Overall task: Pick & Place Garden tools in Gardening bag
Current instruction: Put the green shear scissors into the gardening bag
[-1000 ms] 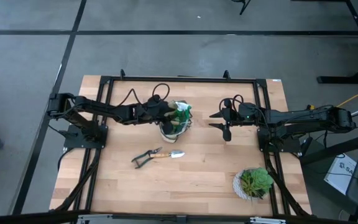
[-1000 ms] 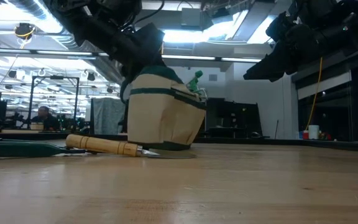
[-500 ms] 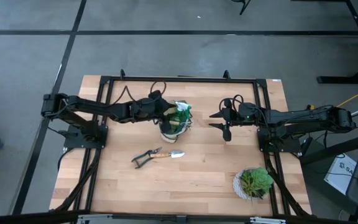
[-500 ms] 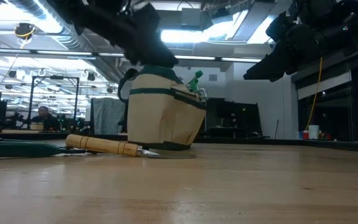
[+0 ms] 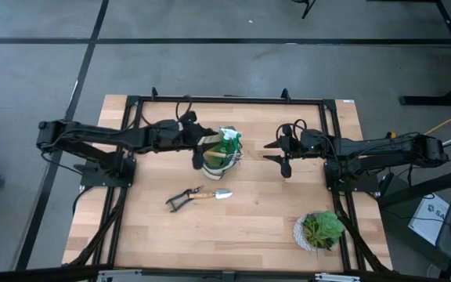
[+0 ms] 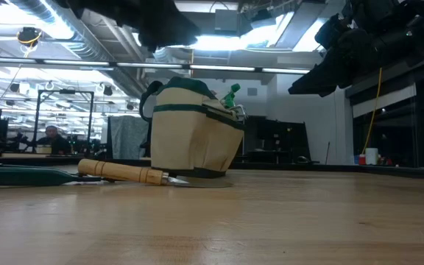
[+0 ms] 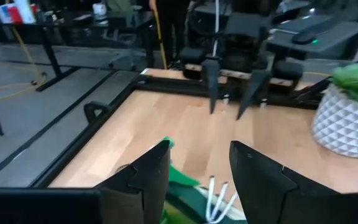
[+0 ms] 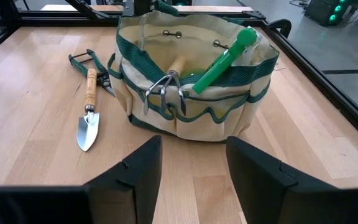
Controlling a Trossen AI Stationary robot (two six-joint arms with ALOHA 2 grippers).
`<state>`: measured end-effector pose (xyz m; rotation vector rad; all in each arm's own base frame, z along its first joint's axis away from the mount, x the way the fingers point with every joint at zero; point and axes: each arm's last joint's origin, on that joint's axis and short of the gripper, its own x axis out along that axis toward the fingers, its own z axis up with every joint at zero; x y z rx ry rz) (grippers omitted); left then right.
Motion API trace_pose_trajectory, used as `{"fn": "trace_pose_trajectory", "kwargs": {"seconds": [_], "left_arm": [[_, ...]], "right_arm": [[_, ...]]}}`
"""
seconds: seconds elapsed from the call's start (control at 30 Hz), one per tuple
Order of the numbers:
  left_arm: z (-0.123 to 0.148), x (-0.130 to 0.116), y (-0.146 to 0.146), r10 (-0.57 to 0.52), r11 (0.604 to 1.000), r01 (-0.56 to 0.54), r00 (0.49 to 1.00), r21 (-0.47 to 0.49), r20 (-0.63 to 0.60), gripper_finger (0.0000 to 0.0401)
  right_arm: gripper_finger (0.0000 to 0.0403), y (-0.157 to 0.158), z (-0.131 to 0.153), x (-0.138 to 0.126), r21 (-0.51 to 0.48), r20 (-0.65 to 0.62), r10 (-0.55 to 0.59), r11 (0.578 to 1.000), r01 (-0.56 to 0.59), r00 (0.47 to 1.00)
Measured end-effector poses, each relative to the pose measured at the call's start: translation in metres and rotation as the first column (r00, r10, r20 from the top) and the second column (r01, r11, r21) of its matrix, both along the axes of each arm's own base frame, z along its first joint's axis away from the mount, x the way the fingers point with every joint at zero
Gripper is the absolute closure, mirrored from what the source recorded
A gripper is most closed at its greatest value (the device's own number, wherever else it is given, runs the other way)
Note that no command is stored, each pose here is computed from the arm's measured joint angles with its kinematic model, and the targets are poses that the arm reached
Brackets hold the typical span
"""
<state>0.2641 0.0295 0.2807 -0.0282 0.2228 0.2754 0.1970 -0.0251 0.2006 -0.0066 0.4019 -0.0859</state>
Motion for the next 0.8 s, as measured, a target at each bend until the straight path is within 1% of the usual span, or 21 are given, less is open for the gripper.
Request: {"fn": "trace_pose_trajectory", "kwargs": {"seconds": [0.07,0.17,0.3,0.43,0.5,0.63,0.8], "left_arm": [[0.003,-0.002,-0.004,-0.009,1.0,0.009,1.0,-0.001,0.017,0.0238],[0.006,-0.004,-0.009,-0.012,0.999,0.014,0.999,-0.045,0.04,0.0238],[0.003,-0.005,-0.018,-0.029,0.996,0.029,1.0,-0.09,0.009,0.024],[-0.003,-0.005,-0.025,-0.012,0.99,0.008,1.0,-0.137,-0.029,0.0242],[-0.004,-0.005,-0.029,-0.011,0.987,0.006,1.0,-0.16,-0.029,0.0242],[-0.006,-0.004,-0.041,-0.045,0.98,0.038,0.999,-0.195,-0.03,0.0242],[-0.006,-0.005,-0.061,-0.117,0.972,0.109,0.993,-0.208,-0.028,0.0242]], "right_arm": [[0.0222,0.0,0.0,0.0,0.0,0.0,0.0,1.0,0.0,1.0],[0.0222,0.0,0.0,0.0,0.0,0.0,0.0,1.0,0.0,1.0],[0.0222,0.0,0.0,0.0,-0.002,0.0,-0.003,1.0,0.003,1.0],[0.0222,0.0,0.0,0.0,-0.002,0.0,-0.003,1.0,0.003,1.0],[0.0222,0.0,0.0,0.0,-0.002,0.0,-0.003,1.0,0.003,1.0],[0.0222,0.0,0.0,0.0,-0.001,0.0,-0.003,1.0,0.003,1.0],[0.0222,0.0,0.0,0.0,-0.001,0.0,-0.003,1.0,0.003,1.0]]}}
